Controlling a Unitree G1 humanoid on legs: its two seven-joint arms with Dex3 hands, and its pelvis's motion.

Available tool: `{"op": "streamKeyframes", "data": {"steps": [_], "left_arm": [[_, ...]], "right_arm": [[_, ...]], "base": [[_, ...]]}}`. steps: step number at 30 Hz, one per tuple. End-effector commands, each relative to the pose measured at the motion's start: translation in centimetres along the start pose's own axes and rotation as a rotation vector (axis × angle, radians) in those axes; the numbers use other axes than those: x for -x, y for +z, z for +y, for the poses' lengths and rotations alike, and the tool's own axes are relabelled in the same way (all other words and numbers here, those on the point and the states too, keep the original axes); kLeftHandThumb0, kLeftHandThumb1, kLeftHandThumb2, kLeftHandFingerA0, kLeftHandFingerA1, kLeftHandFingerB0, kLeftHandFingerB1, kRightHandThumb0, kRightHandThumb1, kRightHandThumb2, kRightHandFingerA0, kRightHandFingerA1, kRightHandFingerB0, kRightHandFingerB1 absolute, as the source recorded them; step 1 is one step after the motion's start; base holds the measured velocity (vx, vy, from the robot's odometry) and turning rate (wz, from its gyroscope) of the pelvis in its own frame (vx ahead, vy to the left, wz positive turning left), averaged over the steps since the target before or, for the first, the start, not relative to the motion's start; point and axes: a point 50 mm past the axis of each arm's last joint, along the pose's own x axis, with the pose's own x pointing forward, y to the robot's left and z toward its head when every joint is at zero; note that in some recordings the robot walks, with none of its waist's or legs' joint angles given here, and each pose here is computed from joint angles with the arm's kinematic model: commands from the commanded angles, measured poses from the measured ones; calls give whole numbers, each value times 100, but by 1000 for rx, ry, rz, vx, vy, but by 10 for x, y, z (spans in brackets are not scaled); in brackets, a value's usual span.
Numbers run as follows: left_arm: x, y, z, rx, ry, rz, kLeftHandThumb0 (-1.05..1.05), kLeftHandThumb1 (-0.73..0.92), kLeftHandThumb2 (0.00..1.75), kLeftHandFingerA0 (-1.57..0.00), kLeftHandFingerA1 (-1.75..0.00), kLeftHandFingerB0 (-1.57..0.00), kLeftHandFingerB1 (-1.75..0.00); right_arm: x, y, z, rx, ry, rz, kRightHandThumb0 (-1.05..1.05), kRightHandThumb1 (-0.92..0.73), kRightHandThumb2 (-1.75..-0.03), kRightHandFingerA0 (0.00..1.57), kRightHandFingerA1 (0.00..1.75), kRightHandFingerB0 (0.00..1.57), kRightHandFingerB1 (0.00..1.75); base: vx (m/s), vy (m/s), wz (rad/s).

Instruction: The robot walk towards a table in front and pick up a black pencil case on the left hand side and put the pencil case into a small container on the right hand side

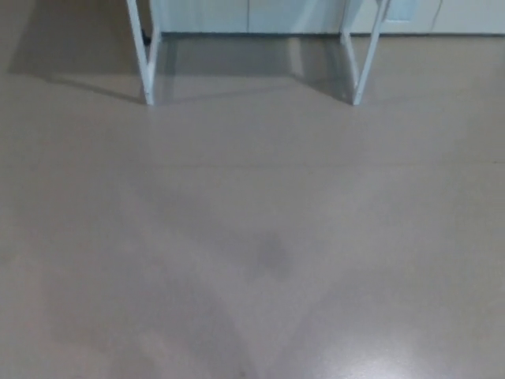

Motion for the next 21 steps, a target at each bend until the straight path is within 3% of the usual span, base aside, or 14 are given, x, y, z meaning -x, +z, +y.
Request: {"op": "streamKeyframes", "data": {"steps": [1,8,15,16,18,19,20,21], "left_arm": [[-1,9,9,-42,11,-31,-54,57,80,-20,-44,-11,-39],[-4,15,9,-16,21,-46,-55,55,81,-23,-47,-13,-40],[-3,19,12,-23,16,-68,-53,56,80,-23,-46,-13,-40],[-3,19,12,-15,11,-70,-47,70,61,-28,-36,-17,-30],[-4,21,12,-13,12,-72,-46,70,62,-30,-37,-18,-30],[-4,21,12,-17,13,-73,-51,56,80,-25,-46,-13,-40],[-5,22,12,-22,15,-74,-51,56,80,-25,-46,-13,-40],[-6,25,13,-27,14,-74,-45,70,62,-32,-37,-18,-30]], "right_arm": [[-1,4,-6,6,-18,-19,-26,-49,-54,75,57,65,50],[-5,10,-8,-10,-20,-34,-26,-48,-54,73,58,65,51],[-7,14,-7,-1,-17,-45,-28,-50,-54,74,56,66,50],[-7,14,-7,-2,-18,-44,-28,-50,-54,75,56,67,50],[-8,16,-8,0,-21,-48,-28,-50,-54,77,57,68,50],[-8,17,-8,-3,-21,-48,-27,-50,-54,77,57,68,50],[-9,17,-9,-8,-22,-48,-27,-50,-54,77,57,68,50],[-10,20,-9,-18,-24,-49,-28,-49,-54,77,57,69,51]], "base": [[147,196,7],[228,54,9],[294,-204,5],[419,-311,64],[403,-208,21],[285,-31,-3],[288,-6,0],[348,18,-10]]}}
